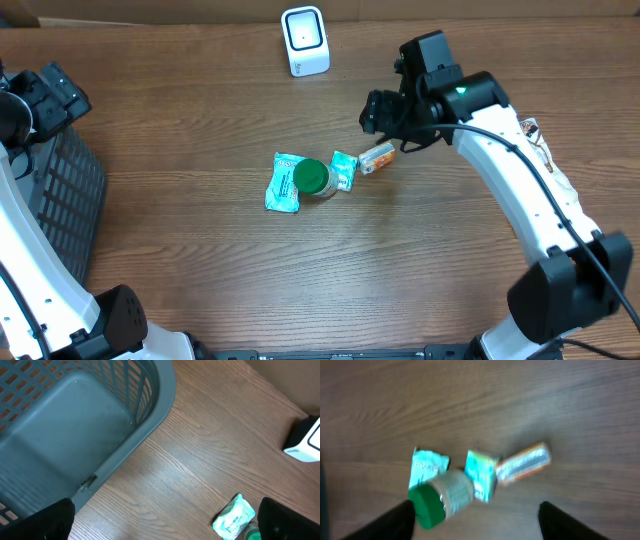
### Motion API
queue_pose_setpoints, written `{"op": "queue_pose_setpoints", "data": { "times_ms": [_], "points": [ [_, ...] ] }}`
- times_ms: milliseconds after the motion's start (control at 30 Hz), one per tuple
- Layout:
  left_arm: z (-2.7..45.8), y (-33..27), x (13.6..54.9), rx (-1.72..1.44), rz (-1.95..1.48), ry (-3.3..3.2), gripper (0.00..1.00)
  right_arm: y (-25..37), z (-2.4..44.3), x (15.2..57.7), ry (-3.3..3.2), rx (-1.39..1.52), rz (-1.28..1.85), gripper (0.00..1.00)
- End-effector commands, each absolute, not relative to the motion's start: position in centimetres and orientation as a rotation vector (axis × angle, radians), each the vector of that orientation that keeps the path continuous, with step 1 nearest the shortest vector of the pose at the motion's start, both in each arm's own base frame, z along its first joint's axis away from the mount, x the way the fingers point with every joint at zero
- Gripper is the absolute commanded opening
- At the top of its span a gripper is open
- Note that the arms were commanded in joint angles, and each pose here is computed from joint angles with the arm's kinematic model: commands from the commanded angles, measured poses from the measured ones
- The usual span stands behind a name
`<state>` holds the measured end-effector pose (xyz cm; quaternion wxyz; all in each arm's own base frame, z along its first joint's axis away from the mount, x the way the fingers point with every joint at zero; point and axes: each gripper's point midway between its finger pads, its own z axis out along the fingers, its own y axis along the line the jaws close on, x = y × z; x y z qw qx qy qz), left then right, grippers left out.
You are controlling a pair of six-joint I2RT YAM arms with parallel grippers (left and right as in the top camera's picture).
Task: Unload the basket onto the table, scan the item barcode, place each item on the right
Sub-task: 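Reach the right gripper to the orange snack packet and grasp it, then lift the orange packet with the right gripper and carry it right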
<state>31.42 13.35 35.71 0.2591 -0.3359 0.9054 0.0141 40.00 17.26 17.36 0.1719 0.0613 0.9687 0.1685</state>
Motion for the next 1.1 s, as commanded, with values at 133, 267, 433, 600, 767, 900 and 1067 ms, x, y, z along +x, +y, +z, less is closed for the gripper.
{"op": "queue_pose_setpoints", "data": {
  "times_ms": [133, 267, 433, 600, 767, 900, 1067],
  "points": [
    [36.6, 13.3, 31.1, -0.88, 0.053, 2.435, 1.0, 19.3, 11.7, 43.6, 2.738, 0.565, 0.48, 0.69],
    [36.6, 13.3, 31.1, -0.88, 0.053, 2.435, 1.0, 21.6, 8.0, 43.5, 2.804, 0.557, 0.499, 0.64],
    [36.6, 13.3, 31.1, -0.88, 0.053, 2.435, 1.0, 22.2, 4.6, 41.3, 2.931, 0.537, 0.426, 0.63],
    [36.6, 13.3, 31.1, -0.88, 0.053, 2.435, 1.0, 19.8, 5.3, 39.4, 3.027, 0.486, 0.332, 0.63],
    [36.6, 13.3, 31.1, -0.88, 0.053, 2.435, 1.0, 15.7, 7.7, 38.2, 3.097, 0.551, 0.247, 0.63],
    [36.6, 13.3, 31.1, -0.88, 0.053, 2.435, 1.0, 10.9, 9.1, 36.9, 3.13, 0.741, 0.197, 0.63],
    [36.5, 13.3, 31.1, -0.88, 0.053, 2.435, 1.0, 8.9, 7.0, 34.6, 3.223, 0.758, 0.129, 0.36]
  ]
}}
